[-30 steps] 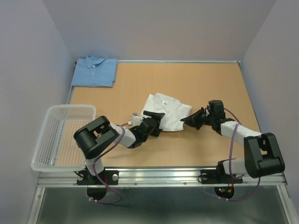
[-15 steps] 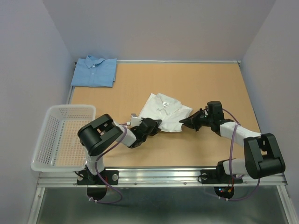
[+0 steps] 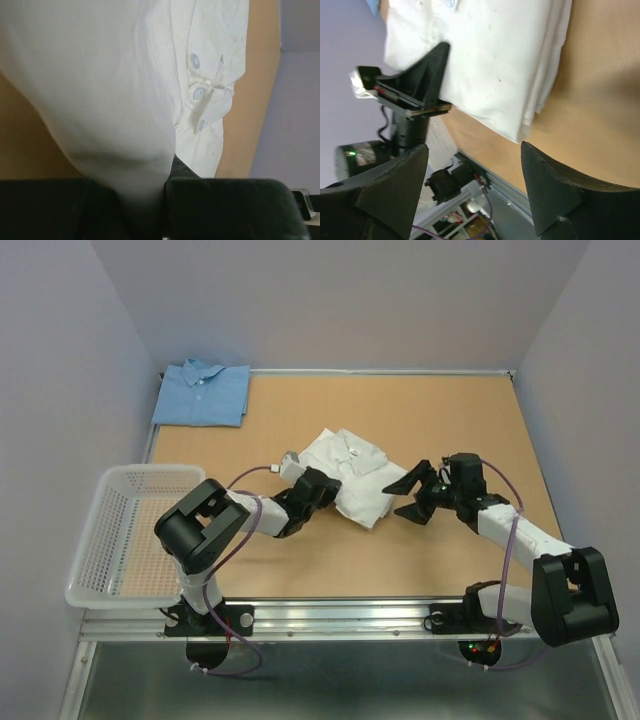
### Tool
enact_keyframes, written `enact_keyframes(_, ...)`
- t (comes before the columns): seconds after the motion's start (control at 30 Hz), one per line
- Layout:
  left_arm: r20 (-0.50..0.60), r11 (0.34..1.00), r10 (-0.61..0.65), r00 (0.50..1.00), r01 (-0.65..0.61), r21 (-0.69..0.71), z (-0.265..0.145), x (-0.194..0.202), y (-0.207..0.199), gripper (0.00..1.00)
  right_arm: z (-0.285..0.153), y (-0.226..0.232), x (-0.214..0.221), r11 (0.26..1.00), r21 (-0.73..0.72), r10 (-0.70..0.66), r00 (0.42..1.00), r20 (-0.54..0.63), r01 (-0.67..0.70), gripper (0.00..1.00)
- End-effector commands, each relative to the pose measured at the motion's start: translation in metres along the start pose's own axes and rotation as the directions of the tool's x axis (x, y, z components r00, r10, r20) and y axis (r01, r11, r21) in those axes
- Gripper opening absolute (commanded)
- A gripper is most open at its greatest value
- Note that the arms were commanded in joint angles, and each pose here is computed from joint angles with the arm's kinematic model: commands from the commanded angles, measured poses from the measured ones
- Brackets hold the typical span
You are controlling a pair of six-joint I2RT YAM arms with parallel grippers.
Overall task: Fold and stack the long sleeve shirts
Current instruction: Neatly place the folded shirt to the corner
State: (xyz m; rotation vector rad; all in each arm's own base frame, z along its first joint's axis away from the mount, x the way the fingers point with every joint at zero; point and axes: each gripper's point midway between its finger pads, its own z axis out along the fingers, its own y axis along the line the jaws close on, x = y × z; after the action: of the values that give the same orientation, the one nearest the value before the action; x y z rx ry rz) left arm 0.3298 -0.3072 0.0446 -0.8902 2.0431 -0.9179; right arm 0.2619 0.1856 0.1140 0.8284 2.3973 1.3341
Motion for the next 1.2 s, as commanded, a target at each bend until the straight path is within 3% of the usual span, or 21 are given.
enact_keyframes(0.0, 0.027, 0.969, 0.227, 0.973, -0.229, 0.097, -0.006, -0.026, -0.052, 0.00, -0.013, 0.022, -0.013, 0.974, 0.017, -0.228, 0.973, 0.046, 0.228, 0.83)
enact_keyframes(0.17, 0.026, 0.925, 0.359, 0.933, -0.359, 0.127, 0.000, -0.047, -0.082, 0.00, -0.028, 0.036, -0.025, 0.933, 0.052, -0.360, 0.926, 0.116, 0.356, 0.85)
enact_keyframes(0.3, -0.020, 0.857, 0.502, 0.865, -0.494, 0.147, 0.020, -0.058, -0.089, 0.00, -0.039, 0.041, -0.028, 0.899, 0.075, -0.439, 0.887, 0.145, 0.432, 0.85)
enact_keyframes(0.4, -0.063, 0.779, 0.626, 0.778, -0.618, 0.108, 0.038, -0.077, -0.093, 0.00, -0.044, 0.041, -0.030, 0.885, 0.096, -0.466, 0.869, 0.165, 0.456, 0.85)
enact_keyframes(0.43, -0.071, 0.730, 0.683, 0.727, -0.678, 0.083, 0.046, -0.091, -0.096, 0.00, -0.047, 0.041, -0.030, 0.879, 0.103, -0.476, 0.863, 0.170, 0.465, 0.85)
enact_keyframes(0.63, -0.104, 0.597, 0.799, 0.592, -0.802, 0.017, 0.066, -0.147, -0.100, 0.00, -0.056, 0.041, -0.038, 0.849, 0.168, -0.527, 0.829, 0.189, 0.501, 0.85)
enact_keyframes(0.67, -0.076, 0.585, 0.809, 0.583, -0.811, 0.013, 0.068, -0.162, -0.116, 0.00, -0.057, 0.040, -0.043, 0.843, 0.195, -0.534, 0.822, 0.197, 0.501, 0.85)
enact_keyframes(0.7, -0.105, 0.550, 0.828, 0.551, -0.834, -0.046, 0.075, -0.177, -0.100, 0.00, -0.059, 0.043, -0.046, 0.831, 0.208, -0.552, 0.811, 0.197, 0.515, 0.85)
enact_keyframes(0.97, -0.006, 0.487, 0.868, 0.497, -0.852, -0.190, 0.087, -0.278, -0.114, 0.00, -0.055, 0.044, -0.059, 0.800, 0.262, -0.589, 0.790, 0.168, 0.540, 0.85)
enact_keyframes(1.07, -0.035, 0.403, 0.903, 0.428, -0.874, -0.271, 0.096, -0.305, -0.107, 0.00, -0.052, 0.044, -0.063, 0.794, 0.274, -0.594, 0.789, 0.156, 0.543, 0.84)
enact_keyframes(1.13, -0.029, 0.397, 0.904, 0.426, -0.864, -0.308, 0.097, -0.321, -0.104, 0.00, -0.051, 0.044, -0.064, 0.790, 0.278, -0.598, 0.787, 0.150, 0.547, 0.84)
enact_keyframes(1.17, 0.003, 0.428, 0.893, 0.450, -0.846, -0.317, 0.097, -0.337, -0.105, 0.00, -0.051, 0.044, -0.065, 0.789, 0.282, -0.598, 0.787, 0.148, 0.546, 0.84)
